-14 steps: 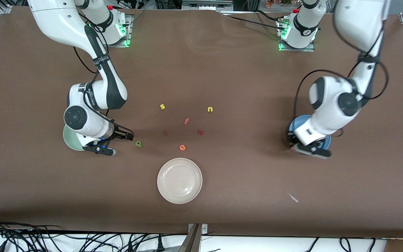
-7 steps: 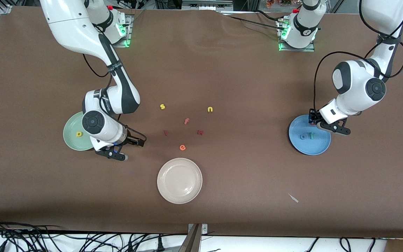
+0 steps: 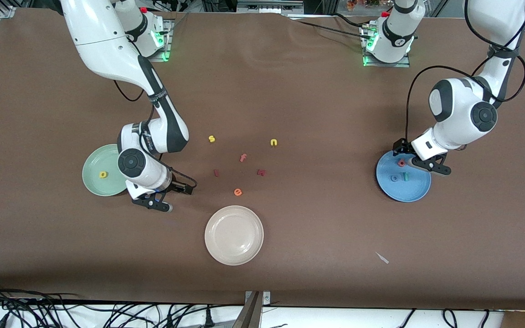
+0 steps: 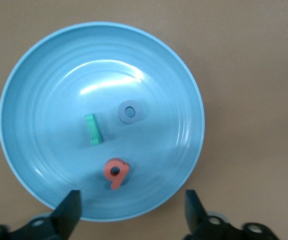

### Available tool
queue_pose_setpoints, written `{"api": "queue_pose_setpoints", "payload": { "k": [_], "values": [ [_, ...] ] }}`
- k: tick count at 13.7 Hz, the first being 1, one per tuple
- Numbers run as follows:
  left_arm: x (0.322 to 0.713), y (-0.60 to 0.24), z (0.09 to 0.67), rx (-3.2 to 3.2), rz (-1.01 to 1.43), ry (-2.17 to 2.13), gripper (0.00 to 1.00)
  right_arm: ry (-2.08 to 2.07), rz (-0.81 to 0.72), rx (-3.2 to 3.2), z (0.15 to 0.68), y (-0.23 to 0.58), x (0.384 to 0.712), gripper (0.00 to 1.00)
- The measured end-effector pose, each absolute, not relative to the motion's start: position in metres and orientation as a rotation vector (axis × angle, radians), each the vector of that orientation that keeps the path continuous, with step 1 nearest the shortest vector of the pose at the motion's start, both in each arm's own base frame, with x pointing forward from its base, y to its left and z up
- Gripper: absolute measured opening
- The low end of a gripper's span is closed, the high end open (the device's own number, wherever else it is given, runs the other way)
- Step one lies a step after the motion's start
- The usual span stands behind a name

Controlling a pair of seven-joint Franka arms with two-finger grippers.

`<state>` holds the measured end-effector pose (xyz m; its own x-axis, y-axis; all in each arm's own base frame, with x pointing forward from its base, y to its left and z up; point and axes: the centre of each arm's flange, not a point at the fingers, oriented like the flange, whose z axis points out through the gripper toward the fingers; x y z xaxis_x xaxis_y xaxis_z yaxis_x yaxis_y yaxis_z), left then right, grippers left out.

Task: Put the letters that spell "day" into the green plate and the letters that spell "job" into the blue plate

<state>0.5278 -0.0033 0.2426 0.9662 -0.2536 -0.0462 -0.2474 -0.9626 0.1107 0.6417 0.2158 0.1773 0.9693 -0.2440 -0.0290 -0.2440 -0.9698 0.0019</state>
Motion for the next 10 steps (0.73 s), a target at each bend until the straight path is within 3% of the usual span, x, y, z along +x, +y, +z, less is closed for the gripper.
{"api": "queue_pose_setpoints", "payload": {
  "k": [2, 6, 7, 8, 10],
  "values": [
    [0.531, 0.001, 0.262, 3.012, -0.045, -0.373, 1.00, 0.379, 0.045, -3.112, 0.176, 0.220, 0.641, 0.96],
    [0.532, 0.025, 0.351, 2.993, 0.068, -0.336, 1.00, 0.370, 0.047, -3.108, 0.175, 0.225, 0.640, 0.75],
    [0.530, 0.027, 0.380, 2.997, 0.058, -0.370, 1.00, 0.370, 0.047, -3.108, 0.175, 0.225, 0.640, 0.75],
    [0.529, 0.030, 0.411, 3.009, 0.038, -0.414, 1.00, 0.370, 0.046, -3.107, 0.175, 0.225, 0.640, 0.67],
    [0.528, 0.030, 0.479, 3.011, -0.018, -0.466, 1.00, 0.370, 0.041, -3.106, 0.176, 0.225, 0.641, 0.61]
  ]
}}
